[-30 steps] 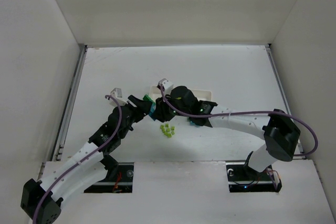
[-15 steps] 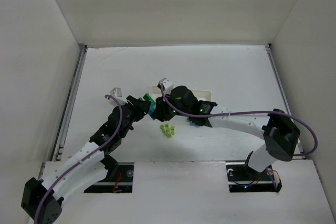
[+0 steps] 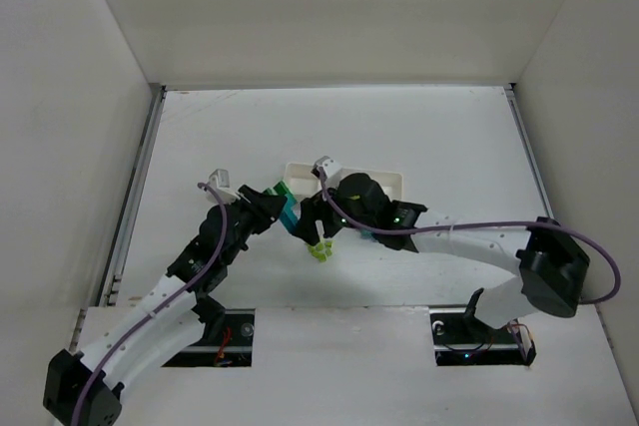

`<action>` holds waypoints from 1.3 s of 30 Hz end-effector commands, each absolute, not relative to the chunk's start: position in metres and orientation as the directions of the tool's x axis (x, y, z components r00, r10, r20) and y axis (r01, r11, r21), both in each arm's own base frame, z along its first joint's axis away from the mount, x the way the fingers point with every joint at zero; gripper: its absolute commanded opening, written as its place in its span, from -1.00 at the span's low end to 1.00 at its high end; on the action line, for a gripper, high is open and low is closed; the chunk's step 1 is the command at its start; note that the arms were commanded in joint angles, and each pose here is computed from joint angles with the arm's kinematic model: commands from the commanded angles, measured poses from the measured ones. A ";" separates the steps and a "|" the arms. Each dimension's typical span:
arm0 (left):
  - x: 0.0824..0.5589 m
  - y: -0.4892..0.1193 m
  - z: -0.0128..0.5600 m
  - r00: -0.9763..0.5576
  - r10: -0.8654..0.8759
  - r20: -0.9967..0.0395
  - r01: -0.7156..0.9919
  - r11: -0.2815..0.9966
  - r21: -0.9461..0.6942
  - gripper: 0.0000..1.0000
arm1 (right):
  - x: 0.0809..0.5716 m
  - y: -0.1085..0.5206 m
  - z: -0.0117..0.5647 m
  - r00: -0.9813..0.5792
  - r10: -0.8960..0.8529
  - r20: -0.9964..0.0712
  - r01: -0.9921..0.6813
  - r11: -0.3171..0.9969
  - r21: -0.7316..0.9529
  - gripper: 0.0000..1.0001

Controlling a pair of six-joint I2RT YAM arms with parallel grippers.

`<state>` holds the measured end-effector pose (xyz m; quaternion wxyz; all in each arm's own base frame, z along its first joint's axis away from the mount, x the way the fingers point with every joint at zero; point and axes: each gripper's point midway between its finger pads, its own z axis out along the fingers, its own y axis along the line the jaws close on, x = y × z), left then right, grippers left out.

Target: Sort the legos into containers by color

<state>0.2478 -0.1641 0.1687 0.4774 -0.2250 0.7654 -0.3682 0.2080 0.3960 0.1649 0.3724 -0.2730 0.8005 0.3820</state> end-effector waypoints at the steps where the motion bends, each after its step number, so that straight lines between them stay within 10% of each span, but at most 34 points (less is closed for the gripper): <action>1: 0.245 -0.169 0.180 -0.460 -0.700 -0.546 0.078 0.581 -0.810 -0.73 | 0.207 0.385 0.211 -0.516 -0.025 -0.856 -0.740 0.515 0.432 0.59; 10: 0.228 -0.192 0.205 -0.561 -0.654 -0.507 0.252 0.448 -0.857 -0.73 | 0.226 0.344 0.249 -0.589 0.257 -0.766 -0.642 0.427 0.636 0.24; 15: 0.209 -0.211 0.225 -0.632 -0.620 -0.466 0.347 0.311 -0.885 -0.73 | 0.223 0.357 0.265 -0.643 0.314 -0.699 -0.641 0.280 0.715 0.64; 24: 0.193 -0.225 0.244 -0.691 -0.596 -0.409 0.405 0.149 -0.902 -0.73 | 0.233 0.363 0.254 -0.667 0.346 -0.660 -0.613 0.248 0.750 0.73; 39: 0.186 -0.228 0.241 -0.721 -0.570 -0.395 0.402 0.120 -0.908 -0.71 | 0.246 0.363 0.258 -0.697 0.398 -0.597 -0.599 0.135 0.790 0.36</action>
